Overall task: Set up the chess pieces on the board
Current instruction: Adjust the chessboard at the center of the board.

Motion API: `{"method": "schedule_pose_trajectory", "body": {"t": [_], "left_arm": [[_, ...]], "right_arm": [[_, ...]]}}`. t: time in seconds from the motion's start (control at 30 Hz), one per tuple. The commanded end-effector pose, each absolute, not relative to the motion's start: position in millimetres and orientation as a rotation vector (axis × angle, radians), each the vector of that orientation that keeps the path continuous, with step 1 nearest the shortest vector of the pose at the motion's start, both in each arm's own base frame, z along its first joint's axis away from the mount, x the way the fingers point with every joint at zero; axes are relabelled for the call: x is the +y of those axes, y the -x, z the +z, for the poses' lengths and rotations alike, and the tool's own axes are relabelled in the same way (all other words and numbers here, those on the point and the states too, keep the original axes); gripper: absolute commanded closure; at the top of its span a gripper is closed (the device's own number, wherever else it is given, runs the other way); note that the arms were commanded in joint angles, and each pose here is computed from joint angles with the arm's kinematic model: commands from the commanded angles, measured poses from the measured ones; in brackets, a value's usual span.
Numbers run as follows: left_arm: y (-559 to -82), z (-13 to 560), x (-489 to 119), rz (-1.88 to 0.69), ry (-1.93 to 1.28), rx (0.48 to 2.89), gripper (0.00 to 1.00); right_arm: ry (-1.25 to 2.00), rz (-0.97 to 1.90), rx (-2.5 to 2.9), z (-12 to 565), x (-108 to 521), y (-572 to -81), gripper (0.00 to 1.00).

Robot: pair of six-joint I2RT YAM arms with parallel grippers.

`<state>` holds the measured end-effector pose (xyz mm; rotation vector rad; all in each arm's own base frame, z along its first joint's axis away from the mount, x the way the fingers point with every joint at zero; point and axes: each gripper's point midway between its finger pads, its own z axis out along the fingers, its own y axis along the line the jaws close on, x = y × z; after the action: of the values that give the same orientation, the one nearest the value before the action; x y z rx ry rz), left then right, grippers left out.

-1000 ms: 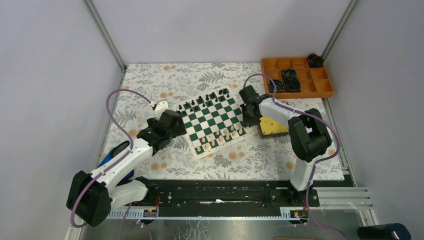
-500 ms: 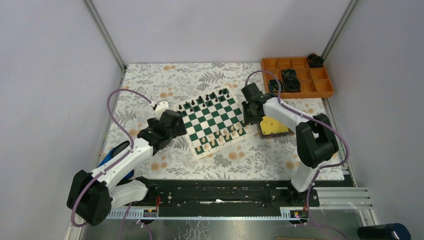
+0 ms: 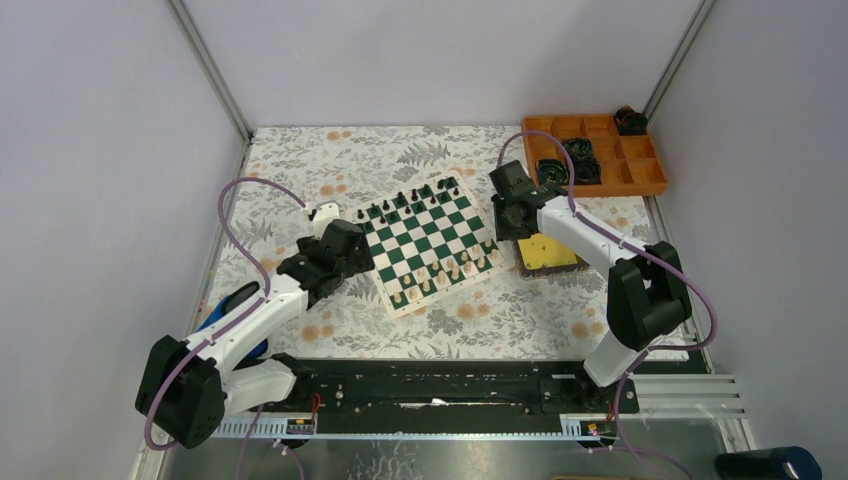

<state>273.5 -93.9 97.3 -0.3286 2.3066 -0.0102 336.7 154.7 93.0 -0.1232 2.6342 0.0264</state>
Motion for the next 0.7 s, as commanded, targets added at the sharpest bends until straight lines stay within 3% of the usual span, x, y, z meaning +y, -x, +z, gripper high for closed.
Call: {"method": "schedule_pose_trajectory", "body": {"t": [0.0, 0.67], "left_arm": [[-283, 106, -100, -0.034, 0.309, 2.27, 0.01], [-284, 101, -103, -0.029, 0.291, 2.29, 0.01]], "right_arm": [[0.106, -0.086, 2.608, 96, 133, -344, 0.66], [0.083, -0.11, 2.713, 50, 114, -344, 0.69]]}}
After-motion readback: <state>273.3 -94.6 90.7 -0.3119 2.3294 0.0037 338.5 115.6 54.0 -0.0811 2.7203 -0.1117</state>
